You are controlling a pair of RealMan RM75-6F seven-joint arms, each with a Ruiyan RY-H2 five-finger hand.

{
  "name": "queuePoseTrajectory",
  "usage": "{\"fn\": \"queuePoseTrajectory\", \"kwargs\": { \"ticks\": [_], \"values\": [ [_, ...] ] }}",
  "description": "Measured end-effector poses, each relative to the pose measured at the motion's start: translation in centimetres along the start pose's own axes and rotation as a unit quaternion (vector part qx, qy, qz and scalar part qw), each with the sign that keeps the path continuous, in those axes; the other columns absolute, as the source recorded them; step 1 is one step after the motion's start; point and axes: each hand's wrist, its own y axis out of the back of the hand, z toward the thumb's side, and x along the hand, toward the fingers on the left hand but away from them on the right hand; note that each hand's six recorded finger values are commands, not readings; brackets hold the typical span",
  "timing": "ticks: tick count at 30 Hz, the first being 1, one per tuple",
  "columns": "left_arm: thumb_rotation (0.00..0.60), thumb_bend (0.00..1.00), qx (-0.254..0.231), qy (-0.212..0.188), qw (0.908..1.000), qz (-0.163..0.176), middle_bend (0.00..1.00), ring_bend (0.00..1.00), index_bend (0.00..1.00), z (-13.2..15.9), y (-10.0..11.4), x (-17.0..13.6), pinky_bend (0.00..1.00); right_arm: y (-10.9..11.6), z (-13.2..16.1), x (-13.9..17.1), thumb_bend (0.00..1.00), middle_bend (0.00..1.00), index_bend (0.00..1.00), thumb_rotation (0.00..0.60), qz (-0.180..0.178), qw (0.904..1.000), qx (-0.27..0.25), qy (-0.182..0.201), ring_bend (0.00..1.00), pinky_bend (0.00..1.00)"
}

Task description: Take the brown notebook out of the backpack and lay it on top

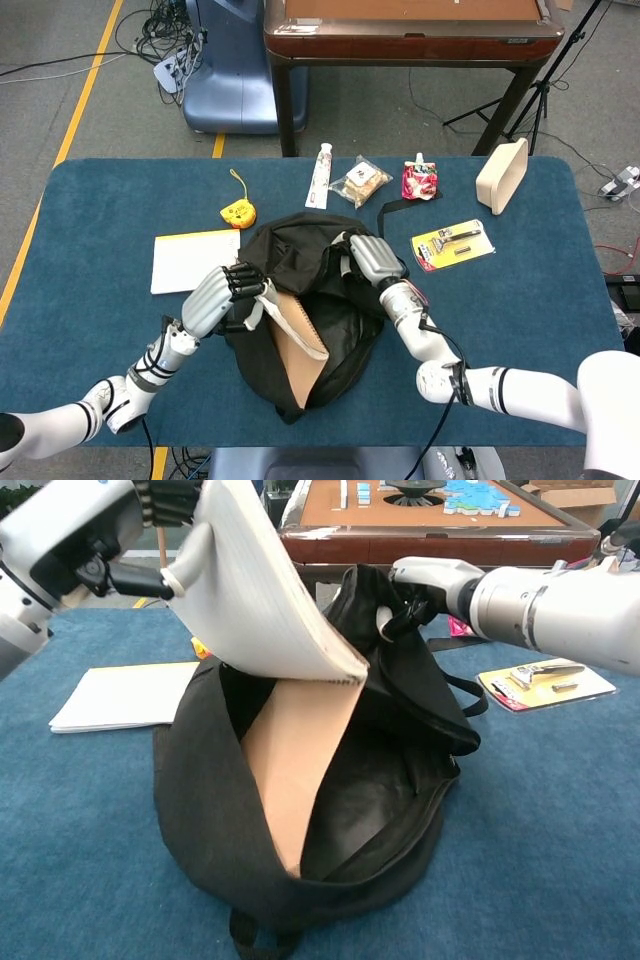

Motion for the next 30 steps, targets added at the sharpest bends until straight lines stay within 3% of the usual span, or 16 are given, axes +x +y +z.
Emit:
{"fn": "queuePoseTrajectory", "kwargs": {
  "ticks": [17, 22, 25, 27, 30],
  "values": [
    [0.600, 0.61, 0.009, 0.044, 0.9936, 0.104, 0.64, 0.55, 0.58, -1.4, 7.1, 1.0, 0.44, -0.6, 0.2, 1.2, 0.89, 0.29, 0.59, 0.600, 0.019, 0.9995, 0.021, 0.016, 0.12, 0.14],
    [0.600, 0.60, 0.018, 0.061, 0.9898, 0.128, 0.64, 0.55, 0.57, -2.2, 9.2, 1.1, 0.44, -0.8, 0.2, 2.2, 0.87, 0.26, 0.53, 0.600, 0.030, 0.9984, 0.039, 0.027, 0.12, 0.14],
    [0.600, 0.60, 0.024, 0.074, 0.9881, 0.133, 0.64, 0.55, 0.57, -2.8, 10.0, 1.0, 0.44, -1.0, 0.2, 3.0, 0.73, 0.19, 0.37, 0.600, 0.043, 0.9971, 0.052, 0.035, 0.11, 0.14],
    [0.600, 0.60, 0.030, 0.082, 0.9870, 0.135, 0.64, 0.55, 0.57, -3.2, 10.5, 1.0, 0.44, -1.1, 0.2, 3.6, 0.53, 0.11, 0.19, 0.600, 0.053, 0.9956, 0.065, 0.041, 0.06, 0.13],
    [0.600, 0.60, 0.037, 0.093, 0.9857, 0.136, 0.64, 0.55, 0.57, -3.7, 10.8, 1.0, 0.44, -1.2, 0.5, 4.9, 0.32, 0.05, 0.03, 0.600, 0.067, 0.9925, 0.087, 0.053, 0.01, 0.11]
  ]
}}
